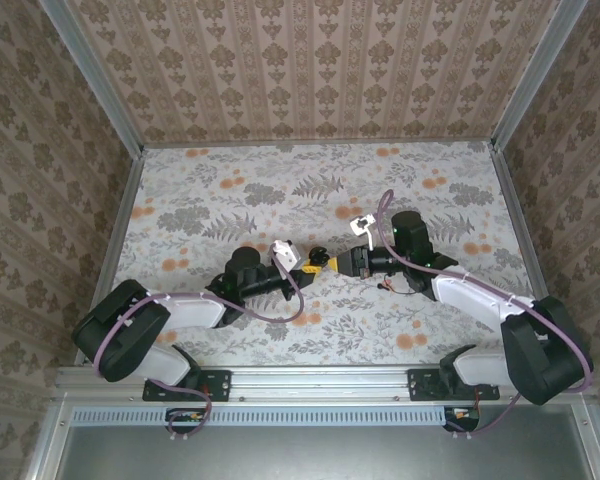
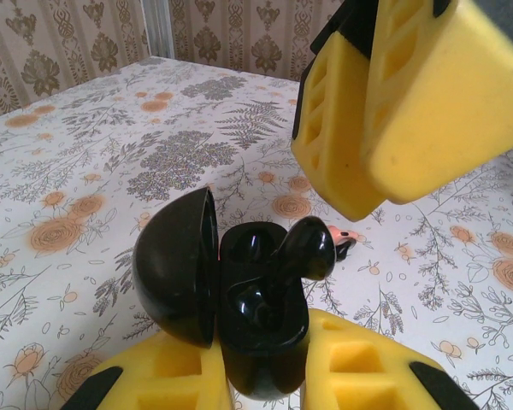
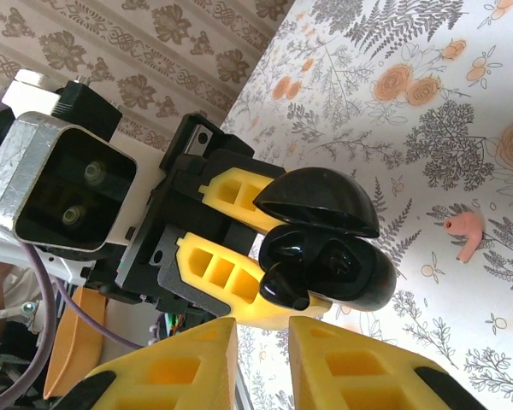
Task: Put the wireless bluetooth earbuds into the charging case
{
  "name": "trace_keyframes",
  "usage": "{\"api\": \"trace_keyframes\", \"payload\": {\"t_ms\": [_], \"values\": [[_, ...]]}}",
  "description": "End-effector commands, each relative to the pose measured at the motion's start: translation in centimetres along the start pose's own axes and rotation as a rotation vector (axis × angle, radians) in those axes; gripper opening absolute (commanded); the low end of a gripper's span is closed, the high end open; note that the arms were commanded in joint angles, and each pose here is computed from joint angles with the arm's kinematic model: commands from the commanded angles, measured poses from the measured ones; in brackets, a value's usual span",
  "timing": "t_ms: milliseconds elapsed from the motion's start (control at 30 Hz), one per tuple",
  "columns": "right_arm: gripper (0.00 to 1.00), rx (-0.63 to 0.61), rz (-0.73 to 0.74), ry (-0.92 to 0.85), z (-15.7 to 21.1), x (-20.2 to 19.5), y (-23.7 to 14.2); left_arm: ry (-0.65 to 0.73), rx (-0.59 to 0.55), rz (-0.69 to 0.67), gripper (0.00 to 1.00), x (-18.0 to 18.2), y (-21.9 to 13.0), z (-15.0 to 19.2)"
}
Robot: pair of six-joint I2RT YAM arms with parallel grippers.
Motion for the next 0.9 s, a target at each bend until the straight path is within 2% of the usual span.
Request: {"api": "trace_keyframes", "payload": {"t_ms": [0,867], "values": [[0.24,-0.004,-0.043,-0.012,-0.6,0.4,0.2,0.029,-0.041,0.019,0.14,0.1,0.3,-1.1],[0.20,0.010,-0.089,-0.006,-1.1,0.3,1.5,0.027,-0.045,0.018,0.14,0.1,0.1,-1.4]]}}
Point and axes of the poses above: each hand's point on the last joint's axis, 136 mm out from that joint toward the fingers, its own y axis out along the fingers, its own x axis along the line the jaws close on, z = x × y, the point moved 8 cm from there along -y, back along the fingers, and after that the axes turned 1 degree about y, right-handed, at the moved point
